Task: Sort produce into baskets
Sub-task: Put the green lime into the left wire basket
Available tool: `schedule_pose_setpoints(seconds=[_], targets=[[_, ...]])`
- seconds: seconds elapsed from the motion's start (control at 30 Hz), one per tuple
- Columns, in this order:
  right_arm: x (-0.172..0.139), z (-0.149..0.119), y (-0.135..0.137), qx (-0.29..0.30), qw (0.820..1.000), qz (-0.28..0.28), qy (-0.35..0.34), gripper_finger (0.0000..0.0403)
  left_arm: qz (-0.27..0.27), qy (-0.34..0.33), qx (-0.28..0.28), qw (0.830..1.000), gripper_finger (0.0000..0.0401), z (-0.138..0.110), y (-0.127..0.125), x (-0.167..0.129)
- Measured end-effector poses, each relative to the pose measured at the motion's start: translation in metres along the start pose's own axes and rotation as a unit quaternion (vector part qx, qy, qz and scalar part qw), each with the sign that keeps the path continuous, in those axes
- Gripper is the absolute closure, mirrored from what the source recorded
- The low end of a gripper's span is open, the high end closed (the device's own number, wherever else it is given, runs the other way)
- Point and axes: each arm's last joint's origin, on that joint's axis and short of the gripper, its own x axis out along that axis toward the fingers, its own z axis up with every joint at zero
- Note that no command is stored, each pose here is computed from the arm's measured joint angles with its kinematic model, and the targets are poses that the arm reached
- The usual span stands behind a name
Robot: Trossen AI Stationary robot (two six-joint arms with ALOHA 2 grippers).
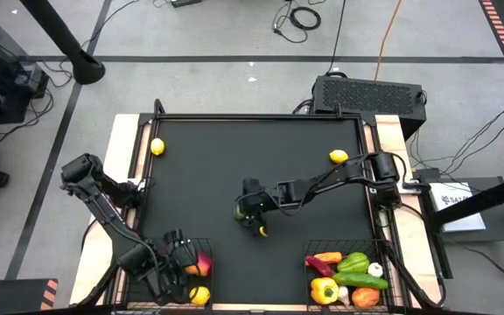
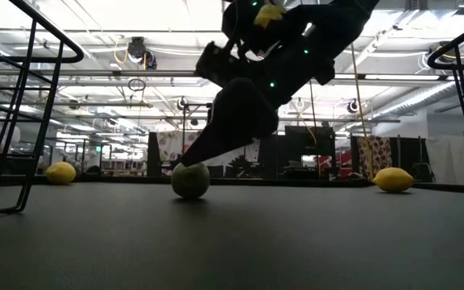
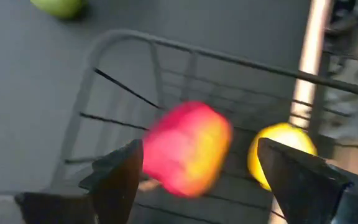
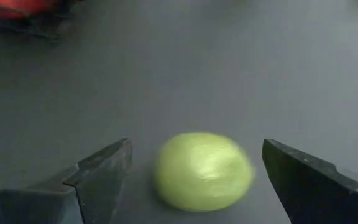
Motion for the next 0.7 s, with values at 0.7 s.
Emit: schedule_pose_setpoints(seconds=[0.7], targets=[[-0.001, -0.015, -0.005, 0.005, 0.995, -0.037, 0.092, 0.0053, 0.195, -0.184, 0.105, 0.958, 0.0079, 0.037, 0.029, 0.007]])
